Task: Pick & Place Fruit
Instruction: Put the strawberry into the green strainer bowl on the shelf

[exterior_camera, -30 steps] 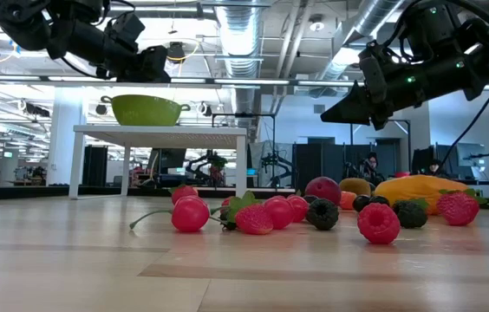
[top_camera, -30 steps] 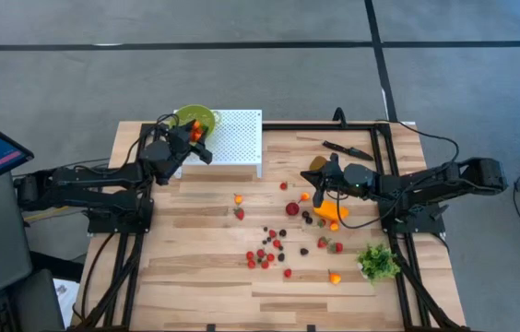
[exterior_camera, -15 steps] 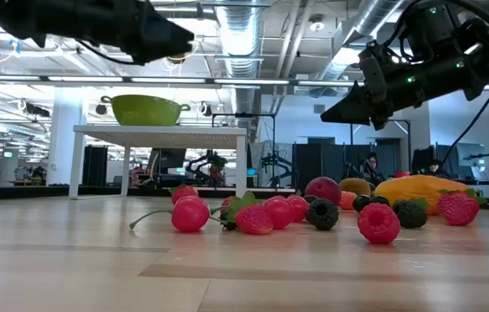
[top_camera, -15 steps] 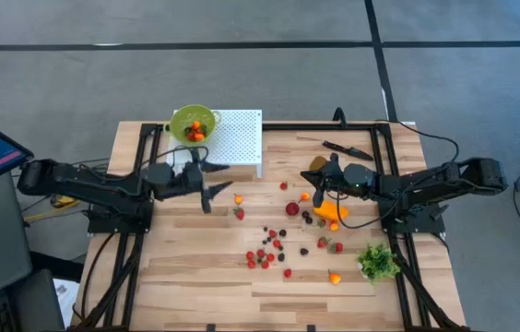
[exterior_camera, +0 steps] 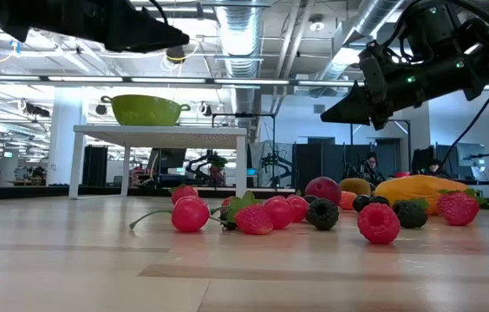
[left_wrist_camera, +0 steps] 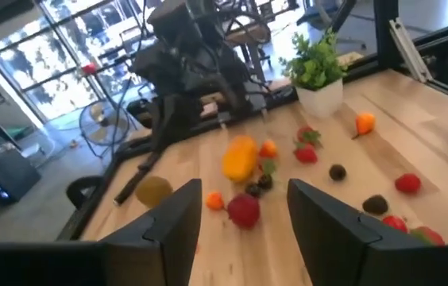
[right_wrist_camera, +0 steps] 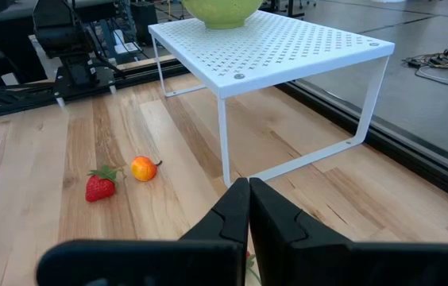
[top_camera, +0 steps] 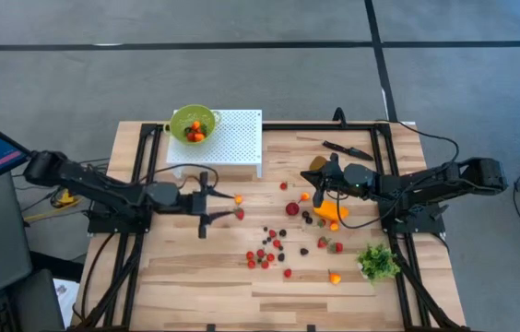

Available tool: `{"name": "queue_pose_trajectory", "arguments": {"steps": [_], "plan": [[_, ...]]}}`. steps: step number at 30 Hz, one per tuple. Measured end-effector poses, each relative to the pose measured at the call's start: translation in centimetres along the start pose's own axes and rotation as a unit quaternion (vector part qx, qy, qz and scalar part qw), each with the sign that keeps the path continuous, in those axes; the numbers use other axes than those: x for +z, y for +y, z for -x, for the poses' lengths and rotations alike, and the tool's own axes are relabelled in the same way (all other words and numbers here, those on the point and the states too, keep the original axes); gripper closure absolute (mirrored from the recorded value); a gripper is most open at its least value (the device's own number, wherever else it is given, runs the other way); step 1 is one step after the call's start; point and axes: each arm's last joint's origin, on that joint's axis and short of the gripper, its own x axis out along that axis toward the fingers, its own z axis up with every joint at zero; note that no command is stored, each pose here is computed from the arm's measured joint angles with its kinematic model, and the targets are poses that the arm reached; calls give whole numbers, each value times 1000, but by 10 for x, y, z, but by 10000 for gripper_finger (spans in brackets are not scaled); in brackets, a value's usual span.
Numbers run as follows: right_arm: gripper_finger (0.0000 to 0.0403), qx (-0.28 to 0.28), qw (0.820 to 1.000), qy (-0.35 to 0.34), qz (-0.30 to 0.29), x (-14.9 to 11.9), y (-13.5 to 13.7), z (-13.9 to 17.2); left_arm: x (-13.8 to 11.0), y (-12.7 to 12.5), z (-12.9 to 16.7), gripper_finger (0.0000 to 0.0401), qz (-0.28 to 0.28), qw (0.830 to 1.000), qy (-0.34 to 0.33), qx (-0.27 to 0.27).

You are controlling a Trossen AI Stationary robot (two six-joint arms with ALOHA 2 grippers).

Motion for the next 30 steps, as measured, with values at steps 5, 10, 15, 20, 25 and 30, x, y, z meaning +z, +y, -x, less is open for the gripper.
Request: {"name": "queue_pose_trajectory", "arguments": {"steps": [5, 10, 15, 20, 25, 30], "plan": [[397, 0, 1000, 0, 0, 0, 0, 0, -8, -4, -8, 228, 36, 999, 23, -5], [397, 0, 1000, 0, 0, 0, 0, 0, -24, -8, -20, 226, 31, 996, 45, -74], [397, 0, 1000, 0, 0, 0, 0, 0, -40, -10, -30, 219, -12, 991, 72, -115], [397, 0, 1000, 0, 0, 0, 0, 0, -53, -11, -37, 213, -33, 987, 100, -118], [397, 0, 1000, 0, 0, 0, 0, 0, -66, -12, -44, 213, -33, 983, 133, -119], [397, 0, 1000, 0, 0, 0, 0, 0, -80, -10, -49, 212, -31, 979, 163, -116]]}}
